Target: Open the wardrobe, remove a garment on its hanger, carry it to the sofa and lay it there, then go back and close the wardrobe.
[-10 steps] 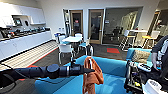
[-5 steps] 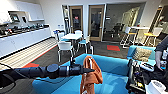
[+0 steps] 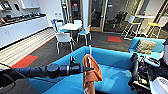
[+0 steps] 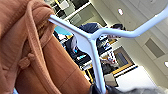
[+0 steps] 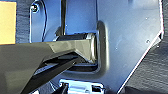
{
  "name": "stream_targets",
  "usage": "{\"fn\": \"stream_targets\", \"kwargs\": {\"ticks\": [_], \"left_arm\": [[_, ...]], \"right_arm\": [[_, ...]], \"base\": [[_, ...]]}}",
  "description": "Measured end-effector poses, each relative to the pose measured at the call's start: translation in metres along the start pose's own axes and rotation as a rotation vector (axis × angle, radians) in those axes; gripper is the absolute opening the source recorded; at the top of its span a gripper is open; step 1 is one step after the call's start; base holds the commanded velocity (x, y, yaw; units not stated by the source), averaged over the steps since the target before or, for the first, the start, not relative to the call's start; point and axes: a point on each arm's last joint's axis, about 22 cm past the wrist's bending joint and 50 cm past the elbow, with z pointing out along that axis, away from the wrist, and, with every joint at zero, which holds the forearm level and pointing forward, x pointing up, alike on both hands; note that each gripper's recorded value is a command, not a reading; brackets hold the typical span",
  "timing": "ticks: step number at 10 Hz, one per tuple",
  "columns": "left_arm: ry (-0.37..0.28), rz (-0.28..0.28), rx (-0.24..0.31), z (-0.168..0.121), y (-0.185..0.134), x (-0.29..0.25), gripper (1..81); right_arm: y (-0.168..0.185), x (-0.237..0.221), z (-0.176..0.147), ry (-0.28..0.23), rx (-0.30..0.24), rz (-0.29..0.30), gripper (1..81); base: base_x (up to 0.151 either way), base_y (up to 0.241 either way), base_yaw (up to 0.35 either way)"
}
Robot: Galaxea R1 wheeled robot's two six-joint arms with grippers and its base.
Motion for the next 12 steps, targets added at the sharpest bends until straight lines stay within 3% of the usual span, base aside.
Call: {"fn": "stream_targets", "kwargs": {"ticks": [5, 10, 12], "left_arm": [[-0.012, 0.005, -0.011, 0.009, -0.002, -0.01, 1.0], [-0.051, -0.025, -0.064, 0.065, -0.002, -0.027, 1.0], [-0.034, -0.025, -0.075, 0.088, 0.005, -0.026, 1.0]], "right_arm": [[0.0, 0.004, 0.0, 0.005, 0.0, -0.001, 81.1], [0.0, 0.004, 0.0, 0.006, 0.0, -0.001, 81.1], [0.0, 0.004, 0.0, 0.006, 0.0, -0.001, 81.1]], "base": [[0.0, 0.0, 0.0], [0.0, 0.0, 0.0], [0.0, 0.0, 0.0]]}}
